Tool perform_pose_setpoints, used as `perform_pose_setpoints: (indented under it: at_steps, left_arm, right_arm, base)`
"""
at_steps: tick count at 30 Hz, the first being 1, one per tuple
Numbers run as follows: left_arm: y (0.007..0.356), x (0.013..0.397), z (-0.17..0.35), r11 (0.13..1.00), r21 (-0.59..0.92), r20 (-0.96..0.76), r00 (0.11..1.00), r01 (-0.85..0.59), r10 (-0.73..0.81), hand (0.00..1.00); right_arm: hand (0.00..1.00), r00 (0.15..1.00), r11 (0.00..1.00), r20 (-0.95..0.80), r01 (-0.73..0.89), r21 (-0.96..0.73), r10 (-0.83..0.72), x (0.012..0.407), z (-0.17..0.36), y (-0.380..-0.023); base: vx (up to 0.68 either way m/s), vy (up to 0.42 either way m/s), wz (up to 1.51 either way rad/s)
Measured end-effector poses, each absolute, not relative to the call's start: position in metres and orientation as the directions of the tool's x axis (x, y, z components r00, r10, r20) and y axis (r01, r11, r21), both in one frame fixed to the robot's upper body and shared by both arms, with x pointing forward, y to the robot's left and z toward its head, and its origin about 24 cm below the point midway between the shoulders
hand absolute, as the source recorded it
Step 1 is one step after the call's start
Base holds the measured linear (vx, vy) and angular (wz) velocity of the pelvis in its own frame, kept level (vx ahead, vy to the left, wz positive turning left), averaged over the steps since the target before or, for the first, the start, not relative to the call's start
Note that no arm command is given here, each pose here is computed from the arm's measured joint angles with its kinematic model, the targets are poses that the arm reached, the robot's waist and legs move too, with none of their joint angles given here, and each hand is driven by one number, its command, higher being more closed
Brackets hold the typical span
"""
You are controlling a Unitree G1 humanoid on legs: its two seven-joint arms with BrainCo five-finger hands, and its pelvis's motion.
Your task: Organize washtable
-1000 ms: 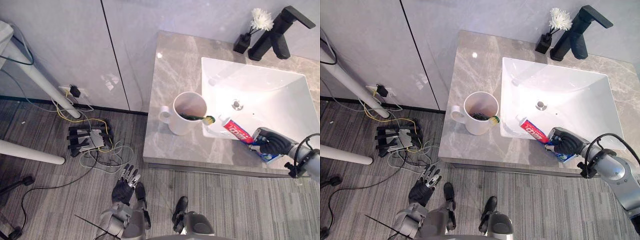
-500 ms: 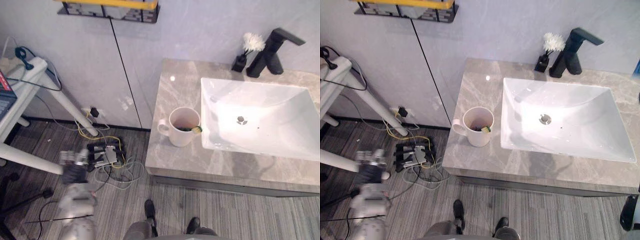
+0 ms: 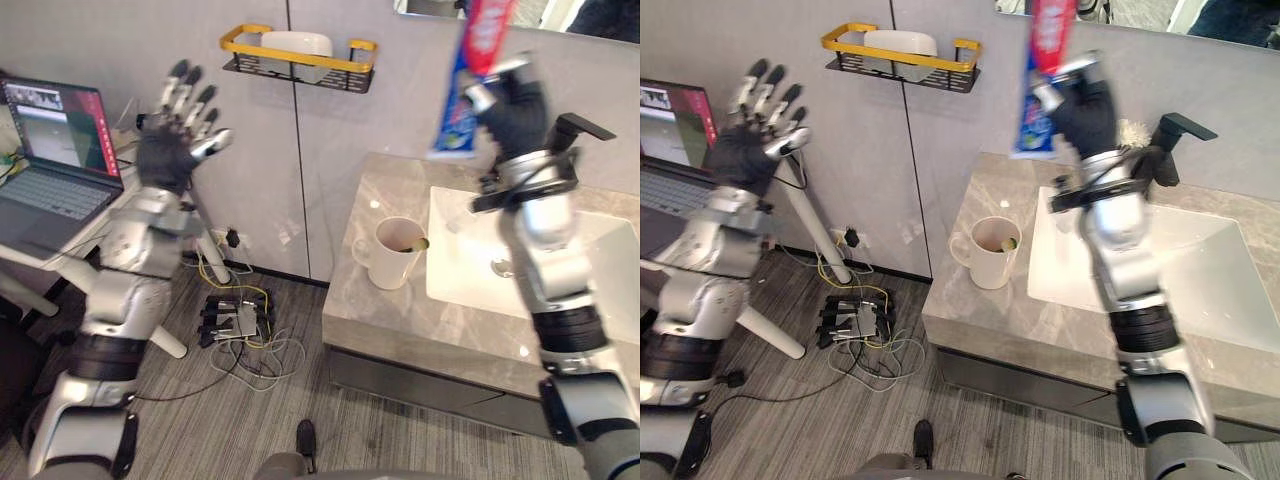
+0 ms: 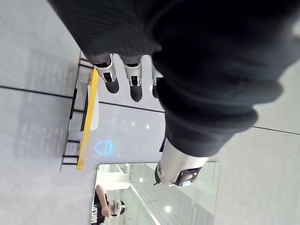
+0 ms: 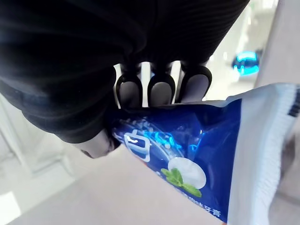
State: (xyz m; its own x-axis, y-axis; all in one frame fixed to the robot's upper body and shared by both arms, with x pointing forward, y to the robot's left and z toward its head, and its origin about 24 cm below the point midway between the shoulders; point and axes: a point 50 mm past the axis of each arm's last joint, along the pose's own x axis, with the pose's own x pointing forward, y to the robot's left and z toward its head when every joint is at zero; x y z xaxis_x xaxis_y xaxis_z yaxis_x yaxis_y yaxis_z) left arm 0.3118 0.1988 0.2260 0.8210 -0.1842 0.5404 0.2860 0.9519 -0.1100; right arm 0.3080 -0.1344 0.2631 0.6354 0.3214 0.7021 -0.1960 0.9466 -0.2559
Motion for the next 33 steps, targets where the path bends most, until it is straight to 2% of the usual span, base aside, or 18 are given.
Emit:
perform_pose_setpoints:
  at_steps: [1,5,10,13,14,20,33]
  left_arm:
    - [0.186,0.315,0.225,0.942,-0.115,0.531,0.821,0.316,-0.21,0.0]
    - [0.165,0.319,0.218,0.921,-0.083,0.484,0.823,0.381,-0.297,0.0]
    - [0.16,0.319,0.218,0.893,-0.085,0.454,0.815,0.442,-0.36,0.0]
    - [0.155,0.318,0.222,0.873,-0.021,0.427,0.794,0.487,-0.432,0.0]
    - [0.155,0.315,0.223,0.853,0.034,0.403,0.774,0.52,-0.488,0.0]
    - [0.162,0.305,0.231,0.825,0.128,0.375,0.744,0.55,-0.553,0.0]
    - [0.154,0.279,0.225,0.758,0.122,0.36,0.683,0.641,-0.635,0.0]
  right_arm:
    - [1.0,0.619,0.922,0.684,-0.261,-0.285,0.386,0.307,0.261,-0.117]
    - [1.0,0.577,0.86,0.638,-0.343,-0.377,0.51,0.301,0.254,-0.094]
    - [1.0,0.568,0.83,0.608,-0.325,-0.454,0.555,0.301,0.254,-0.095]
    - [1.0,0.568,0.813,0.588,-0.323,-0.485,0.576,0.3,0.251,-0.097]
    - [1.0,0.578,0.809,0.576,-0.319,-0.493,0.579,0.298,0.245,-0.1]
    - [1.0,0.636,0.805,0.517,-0.315,-0.503,0.572,0.299,0.226,-0.113]
    - [1.0,0.65,0.805,0.504,-0.316,-0.503,0.57,0.298,0.221,-0.117]
  base:
    - [0.02,0.003,0.25]
    - [0.04,-0.004,0.21]
    - [-0.01,0.0,0.03]
    - [-0.06,0.003,-0.01]
    - [-0.05,0.011,-0.04]
    - [-0.01,0.004,-0.02]
    - [0.0,0.0,-0.01]
